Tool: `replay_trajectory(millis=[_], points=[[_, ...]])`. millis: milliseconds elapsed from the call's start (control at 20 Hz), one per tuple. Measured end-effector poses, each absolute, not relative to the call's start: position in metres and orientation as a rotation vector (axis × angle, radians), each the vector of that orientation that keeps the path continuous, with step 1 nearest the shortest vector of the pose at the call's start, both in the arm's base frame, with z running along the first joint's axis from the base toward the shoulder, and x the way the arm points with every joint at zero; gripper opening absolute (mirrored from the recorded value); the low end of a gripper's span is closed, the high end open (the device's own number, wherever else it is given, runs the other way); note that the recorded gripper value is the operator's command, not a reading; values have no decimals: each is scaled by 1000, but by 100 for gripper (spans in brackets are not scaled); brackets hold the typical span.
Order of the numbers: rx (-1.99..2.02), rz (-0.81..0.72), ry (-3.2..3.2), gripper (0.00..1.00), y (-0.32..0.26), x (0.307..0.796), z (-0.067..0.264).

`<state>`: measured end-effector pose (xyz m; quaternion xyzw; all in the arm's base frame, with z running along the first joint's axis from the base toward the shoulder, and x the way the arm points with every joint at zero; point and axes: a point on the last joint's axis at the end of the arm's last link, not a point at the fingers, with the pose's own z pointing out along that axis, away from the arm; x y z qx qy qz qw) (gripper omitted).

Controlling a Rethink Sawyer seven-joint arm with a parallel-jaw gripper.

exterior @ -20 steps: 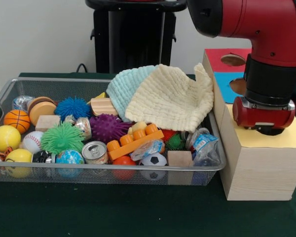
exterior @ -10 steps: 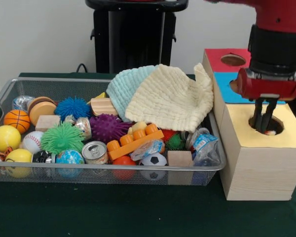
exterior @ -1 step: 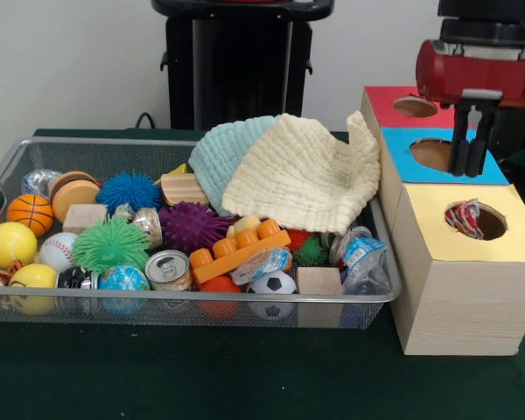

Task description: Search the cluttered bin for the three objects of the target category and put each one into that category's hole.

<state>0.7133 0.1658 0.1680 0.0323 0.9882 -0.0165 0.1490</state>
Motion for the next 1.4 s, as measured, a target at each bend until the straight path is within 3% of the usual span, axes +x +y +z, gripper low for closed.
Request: replay_trajectory(millis=[250,750,1400], points=[[113,-47,2807,0,155,720,190],[116,-49,2803,0,153,721,192],[-27,-129,2866,0,170,698,145]])
